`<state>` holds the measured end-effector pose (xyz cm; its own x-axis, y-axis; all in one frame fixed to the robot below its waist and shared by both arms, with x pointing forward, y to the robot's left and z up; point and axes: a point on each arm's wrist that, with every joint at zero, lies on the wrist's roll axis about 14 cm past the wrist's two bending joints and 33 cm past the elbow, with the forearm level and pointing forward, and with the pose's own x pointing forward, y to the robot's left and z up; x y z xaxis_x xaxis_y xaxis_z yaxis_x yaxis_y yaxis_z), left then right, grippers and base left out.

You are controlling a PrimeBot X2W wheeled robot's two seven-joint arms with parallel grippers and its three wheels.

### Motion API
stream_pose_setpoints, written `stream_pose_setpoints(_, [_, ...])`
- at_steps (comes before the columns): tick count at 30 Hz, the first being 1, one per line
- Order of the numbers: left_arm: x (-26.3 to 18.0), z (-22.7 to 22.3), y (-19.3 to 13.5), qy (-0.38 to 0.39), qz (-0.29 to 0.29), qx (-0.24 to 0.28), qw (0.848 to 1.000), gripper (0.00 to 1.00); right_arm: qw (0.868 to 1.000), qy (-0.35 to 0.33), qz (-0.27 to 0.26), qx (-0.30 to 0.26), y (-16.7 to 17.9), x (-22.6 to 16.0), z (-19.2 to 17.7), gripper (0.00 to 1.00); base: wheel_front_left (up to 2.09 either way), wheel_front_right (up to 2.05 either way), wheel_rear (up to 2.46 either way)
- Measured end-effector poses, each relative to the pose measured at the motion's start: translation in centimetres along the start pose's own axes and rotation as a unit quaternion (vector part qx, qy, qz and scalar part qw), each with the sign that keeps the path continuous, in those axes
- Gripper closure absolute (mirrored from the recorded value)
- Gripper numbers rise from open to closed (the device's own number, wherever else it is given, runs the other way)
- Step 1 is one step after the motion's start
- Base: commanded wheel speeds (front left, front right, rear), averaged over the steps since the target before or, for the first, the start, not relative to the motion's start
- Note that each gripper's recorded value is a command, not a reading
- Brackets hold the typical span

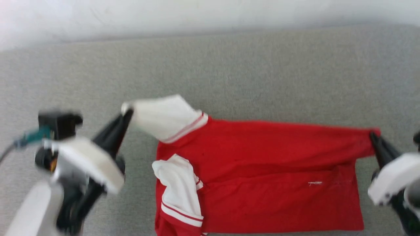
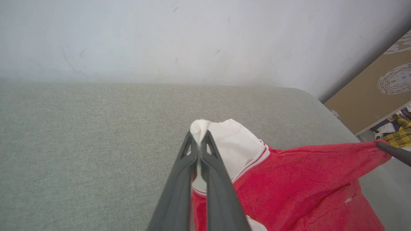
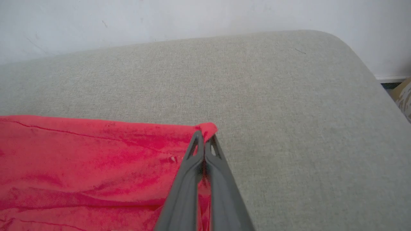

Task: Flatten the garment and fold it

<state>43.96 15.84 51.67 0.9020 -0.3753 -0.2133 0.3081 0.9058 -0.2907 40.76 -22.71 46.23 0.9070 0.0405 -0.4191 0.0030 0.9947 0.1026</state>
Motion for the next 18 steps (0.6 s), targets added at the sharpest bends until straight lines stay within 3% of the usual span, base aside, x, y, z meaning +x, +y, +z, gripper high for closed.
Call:
stream_pose_setpoints(10, [-9.4, -4.2, 0.6, 0.018, 0.078, -0.096, 0.992, 1.0, 0.998, 0.027, -0.024, 0.057, -0.7, -4.7, -4.7, 1.0, 0.0, 0.0, 0.0])
stream_pose_setpoints(18, [-10.3, -8.1, -1.0, 0.069, 0.075, -0.138, 0.985, 1.0, 0.997, 0.047, -0.011, 0.068, 0.7, -4.8, -6.7, 1.0, 0.0, 0.0, 0.0])
